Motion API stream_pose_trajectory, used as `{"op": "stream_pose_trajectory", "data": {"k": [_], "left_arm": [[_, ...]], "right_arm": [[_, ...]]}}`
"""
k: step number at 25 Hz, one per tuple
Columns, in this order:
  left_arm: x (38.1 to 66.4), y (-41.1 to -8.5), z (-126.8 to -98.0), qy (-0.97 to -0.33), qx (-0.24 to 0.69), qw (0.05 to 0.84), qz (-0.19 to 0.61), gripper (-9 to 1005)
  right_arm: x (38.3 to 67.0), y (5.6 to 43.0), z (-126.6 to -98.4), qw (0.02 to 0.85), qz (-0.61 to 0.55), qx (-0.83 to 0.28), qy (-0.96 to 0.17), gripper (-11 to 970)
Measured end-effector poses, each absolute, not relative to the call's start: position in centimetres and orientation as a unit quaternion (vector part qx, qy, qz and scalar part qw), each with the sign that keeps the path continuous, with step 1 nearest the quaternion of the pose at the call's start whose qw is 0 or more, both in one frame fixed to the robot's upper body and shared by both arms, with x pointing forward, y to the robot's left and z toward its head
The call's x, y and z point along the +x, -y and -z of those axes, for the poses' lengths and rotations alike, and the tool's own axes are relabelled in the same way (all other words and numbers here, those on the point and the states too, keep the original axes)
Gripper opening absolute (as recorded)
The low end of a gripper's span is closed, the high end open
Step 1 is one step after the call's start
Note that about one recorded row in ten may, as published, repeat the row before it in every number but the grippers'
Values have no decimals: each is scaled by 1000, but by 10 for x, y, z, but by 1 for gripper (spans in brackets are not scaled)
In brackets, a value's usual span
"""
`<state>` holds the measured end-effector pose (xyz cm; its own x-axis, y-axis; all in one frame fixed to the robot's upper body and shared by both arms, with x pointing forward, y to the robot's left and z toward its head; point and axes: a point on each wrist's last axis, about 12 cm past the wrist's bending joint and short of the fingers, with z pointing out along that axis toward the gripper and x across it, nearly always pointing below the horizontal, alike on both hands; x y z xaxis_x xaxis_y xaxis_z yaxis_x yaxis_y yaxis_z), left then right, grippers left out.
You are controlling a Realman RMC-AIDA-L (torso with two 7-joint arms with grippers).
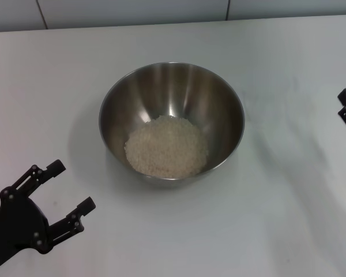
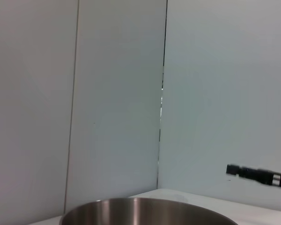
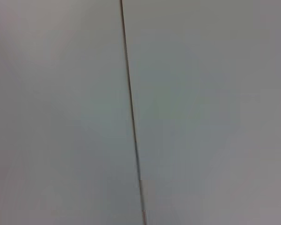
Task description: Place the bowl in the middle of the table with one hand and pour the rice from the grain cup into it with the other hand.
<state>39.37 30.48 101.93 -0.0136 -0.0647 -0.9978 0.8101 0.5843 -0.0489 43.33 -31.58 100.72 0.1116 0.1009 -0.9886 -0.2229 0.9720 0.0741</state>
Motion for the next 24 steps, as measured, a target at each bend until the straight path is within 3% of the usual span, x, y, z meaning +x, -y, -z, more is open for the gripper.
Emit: {"op": "stream_pose_trajectory", "data": {"k": [4,10,16,24], "left_arm": [[394,-305,-1020,-623,301,635,344,869],[397,-307,-1021,-622,306,635,342,869],[398,-308,-1022,-621,308,635,341,870],[405,-309,-1023,-621,316,632,338,869]], "right_arm": [[438,323,-1022,747,-187,-87,-632,742],[458,321,-1044,668,-328,-243,-622,743],[462,316,-1052,597,-377,-355,-613,743],[460,328,-1057,569,-377,-381,-624,742]]}}
